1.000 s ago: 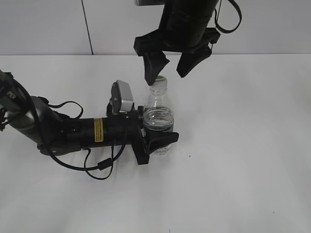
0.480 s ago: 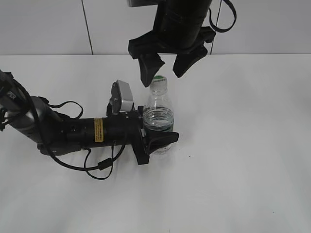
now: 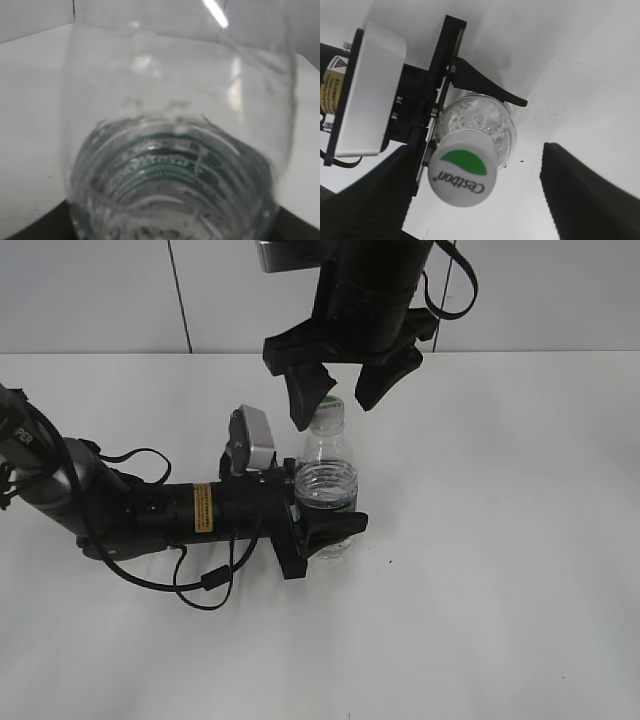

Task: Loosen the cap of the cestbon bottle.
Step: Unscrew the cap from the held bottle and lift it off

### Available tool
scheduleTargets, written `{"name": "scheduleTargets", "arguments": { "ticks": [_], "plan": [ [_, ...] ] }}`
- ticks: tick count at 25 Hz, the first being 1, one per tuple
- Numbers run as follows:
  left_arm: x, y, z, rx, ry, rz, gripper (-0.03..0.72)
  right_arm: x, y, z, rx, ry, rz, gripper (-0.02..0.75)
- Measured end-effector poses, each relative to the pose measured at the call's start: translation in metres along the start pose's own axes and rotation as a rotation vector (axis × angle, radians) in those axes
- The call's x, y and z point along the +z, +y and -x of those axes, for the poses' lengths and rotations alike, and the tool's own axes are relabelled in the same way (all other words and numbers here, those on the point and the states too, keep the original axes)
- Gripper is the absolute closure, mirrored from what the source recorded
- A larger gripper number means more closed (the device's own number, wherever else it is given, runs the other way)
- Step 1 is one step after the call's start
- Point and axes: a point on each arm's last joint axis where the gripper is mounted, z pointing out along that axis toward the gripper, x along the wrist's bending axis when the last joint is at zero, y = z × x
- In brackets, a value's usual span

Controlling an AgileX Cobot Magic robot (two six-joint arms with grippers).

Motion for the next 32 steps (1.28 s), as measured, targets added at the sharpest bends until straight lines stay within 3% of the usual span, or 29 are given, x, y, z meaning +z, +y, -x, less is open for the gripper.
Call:
{"name": "scheduleTargets", "arguments": {
  "ticks": [4, 10, 20, 32],
  "plan": [
    [0.0000, 0.0000, 0.0000, 0.000, 0.000, 0.000, 0.288, 0.0004, 0.0000, 0.0000, 0.000, 0.000, -0.001, 0.193],
    [0.0001, 0.0001, -0.0003, 0.001, 0.002, -0.001, 0.288, 0.0004, 0.0000, -0.0014, 0.001, 0.008, -0.001, 0.440],
    [0.0001, 0.0000, -0.0004, 0.001, 0.002, -0.002, 0.288, 0.0005, -0.0001, -0.0024, -0.055, 0.009, -0.001, 0.442],
    [0.0001, 0.0001, 0.0000, 0.009, -0.003, -0.001, 0.288, -0.0001, 0.0003, -0.0064, -0.500, 0.060, 0.017, 0.442]
  ]
}}
